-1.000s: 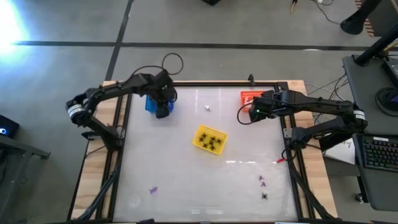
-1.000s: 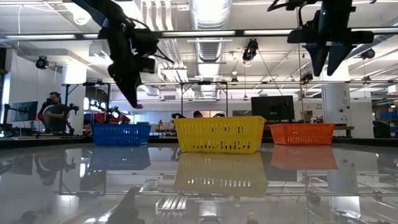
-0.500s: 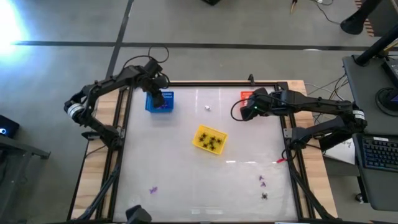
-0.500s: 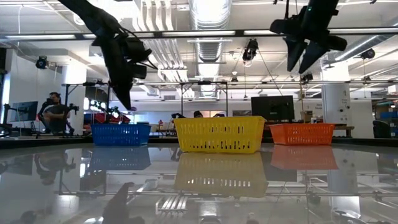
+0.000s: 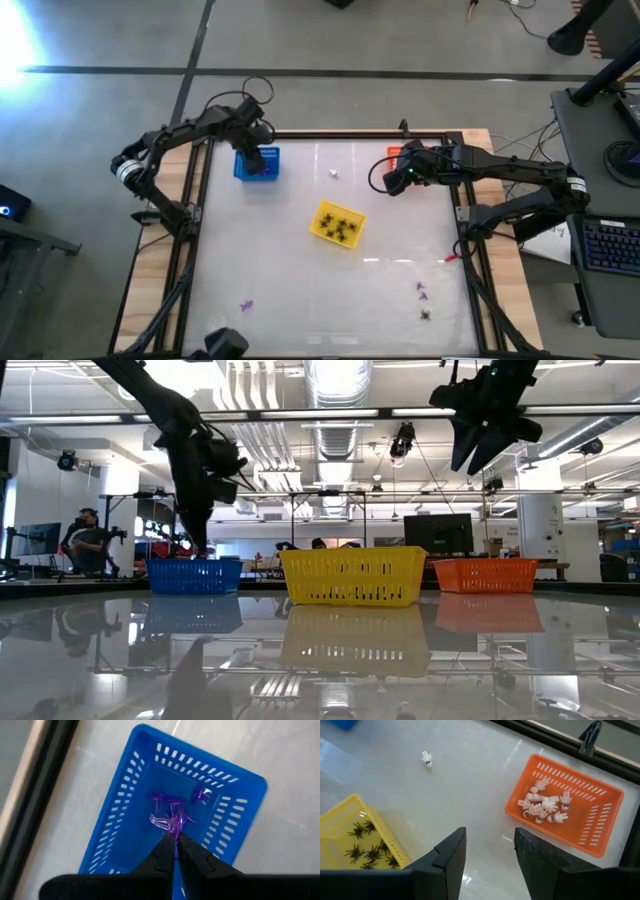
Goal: Sort Halloween decoration
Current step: Put the purple witch hat toy into the blue bin, then put the white skeleton toy into the orange bin
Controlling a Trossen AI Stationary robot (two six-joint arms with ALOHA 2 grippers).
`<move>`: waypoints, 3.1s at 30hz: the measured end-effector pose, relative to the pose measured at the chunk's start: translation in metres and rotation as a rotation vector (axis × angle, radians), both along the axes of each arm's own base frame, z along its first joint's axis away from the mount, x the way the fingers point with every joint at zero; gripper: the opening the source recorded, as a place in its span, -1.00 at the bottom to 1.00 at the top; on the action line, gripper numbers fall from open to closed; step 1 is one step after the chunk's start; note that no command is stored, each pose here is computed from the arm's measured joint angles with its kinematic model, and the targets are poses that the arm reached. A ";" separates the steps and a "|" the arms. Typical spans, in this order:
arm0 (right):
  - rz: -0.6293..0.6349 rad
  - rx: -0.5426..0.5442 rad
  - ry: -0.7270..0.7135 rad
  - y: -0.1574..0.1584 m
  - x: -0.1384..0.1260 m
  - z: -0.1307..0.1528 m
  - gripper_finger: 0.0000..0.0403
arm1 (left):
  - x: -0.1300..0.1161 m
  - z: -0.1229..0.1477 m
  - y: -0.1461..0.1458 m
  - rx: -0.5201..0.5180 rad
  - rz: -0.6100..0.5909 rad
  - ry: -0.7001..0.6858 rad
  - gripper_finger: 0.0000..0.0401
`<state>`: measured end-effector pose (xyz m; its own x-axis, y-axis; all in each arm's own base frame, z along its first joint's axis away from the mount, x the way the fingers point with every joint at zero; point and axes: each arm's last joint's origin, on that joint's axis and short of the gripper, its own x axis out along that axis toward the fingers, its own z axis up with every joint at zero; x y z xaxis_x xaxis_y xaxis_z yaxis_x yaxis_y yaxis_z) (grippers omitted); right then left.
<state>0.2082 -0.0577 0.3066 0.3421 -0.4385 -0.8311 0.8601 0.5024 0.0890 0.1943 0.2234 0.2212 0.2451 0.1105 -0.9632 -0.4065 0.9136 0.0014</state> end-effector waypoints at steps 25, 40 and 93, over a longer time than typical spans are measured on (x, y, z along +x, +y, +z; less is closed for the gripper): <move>0.040 -0.042 -0.036 -0.001 0.005 0.003 -0.21 | 0.007 -0.032 0.009 -0.095 0.053 0.067 -0.70; 0.288 -0.161 -0.061 -0.042 0.063 -0.033 -0.21 | -0.003 0.011 -0.004 -0.012 0.132 -0.038 -0.56; 0.397 0.294 0.145 -0.152 0.190 -0.162 -0.21 | -0.017 0.051 -0.021 0.082 0.196 -0.164 -0.56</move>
<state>0.3979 -0.2096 0.1451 0.3071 -0.0392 -0.9509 0.6224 0.7642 0.1695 0.1769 0.2019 0.2723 0.3630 0.2471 -0.8984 -0.5766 0.8170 -0.0082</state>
